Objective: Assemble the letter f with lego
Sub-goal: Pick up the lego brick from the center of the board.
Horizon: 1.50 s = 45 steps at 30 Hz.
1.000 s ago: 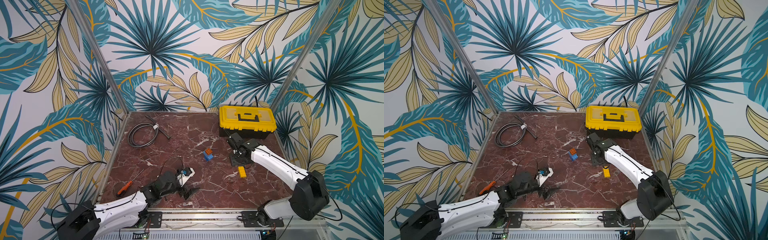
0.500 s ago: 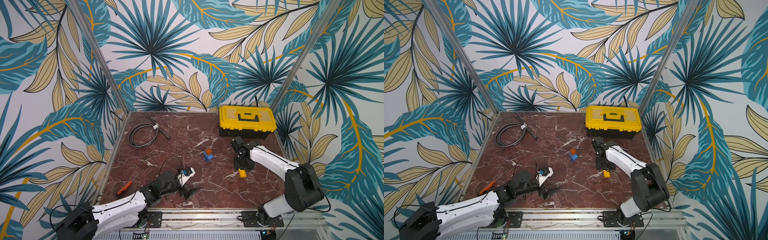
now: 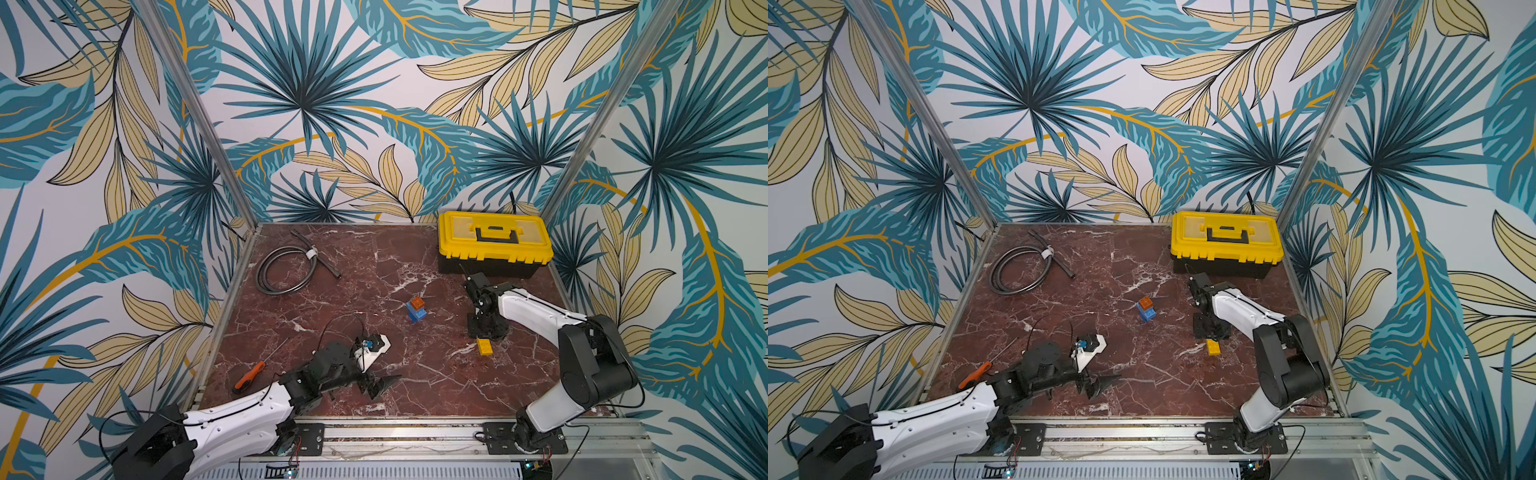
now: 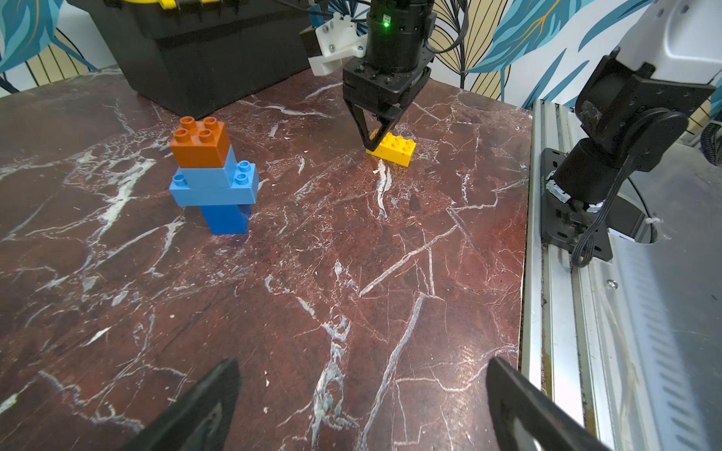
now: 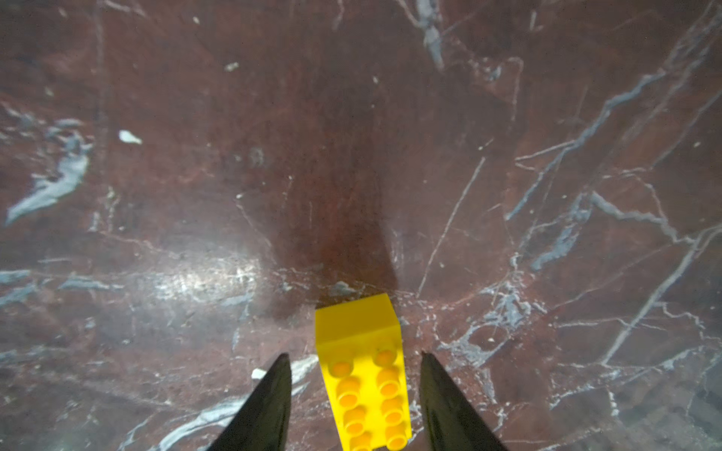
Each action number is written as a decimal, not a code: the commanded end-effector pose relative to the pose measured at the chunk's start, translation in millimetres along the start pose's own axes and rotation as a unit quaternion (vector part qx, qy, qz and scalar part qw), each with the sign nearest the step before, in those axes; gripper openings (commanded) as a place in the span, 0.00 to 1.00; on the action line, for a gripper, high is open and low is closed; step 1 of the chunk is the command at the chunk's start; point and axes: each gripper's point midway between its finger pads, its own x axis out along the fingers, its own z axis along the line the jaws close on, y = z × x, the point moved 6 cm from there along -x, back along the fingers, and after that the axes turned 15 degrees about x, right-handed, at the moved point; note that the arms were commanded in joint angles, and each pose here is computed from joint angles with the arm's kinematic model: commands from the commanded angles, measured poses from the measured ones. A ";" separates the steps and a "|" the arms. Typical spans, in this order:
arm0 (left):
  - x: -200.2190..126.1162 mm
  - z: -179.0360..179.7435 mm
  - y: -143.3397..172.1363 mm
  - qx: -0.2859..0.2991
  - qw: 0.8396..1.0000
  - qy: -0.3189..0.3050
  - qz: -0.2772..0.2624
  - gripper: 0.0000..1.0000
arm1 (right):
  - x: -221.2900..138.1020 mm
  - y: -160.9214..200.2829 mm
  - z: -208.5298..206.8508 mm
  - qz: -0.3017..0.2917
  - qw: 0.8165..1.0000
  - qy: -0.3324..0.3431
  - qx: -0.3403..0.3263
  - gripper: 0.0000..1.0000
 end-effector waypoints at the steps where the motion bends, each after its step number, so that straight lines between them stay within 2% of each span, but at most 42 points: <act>1: -1.2 0.8 -4.1 0.003 1.000 -0.005 -0.010 1.00 | 9.9 4.6 -2.0 0.016 1.000 0.002 -0.006 0.52; 21: -1.4 1.1 -4.0 0.002 1.000 -0.007 -0.010 0.99 | 15.4 4.9 -7.1 0.030 1.000 -0.005 0.003 0.42; 32: -1.4 1.0 -4.4 0.001 1.000 -0.006 -0.010 0.99 | 14.4 2.8 -4.5 0.031 0.999 -0.013 0.003 0.30; 38: -1.3 1.2 -4.8 0.001 1.000 -0.007 -0.010 0.99 | -4.7 -7.0 5.2 0.023 0.998 -0.050 -0.003 0.27; 45: -0.4 2.0 -3.8 -0.004 1.000 -0.010 -0.007 0.99 | -44.1 -22.9 25.0 0.012 0.995 -0.091 -0.046 0.26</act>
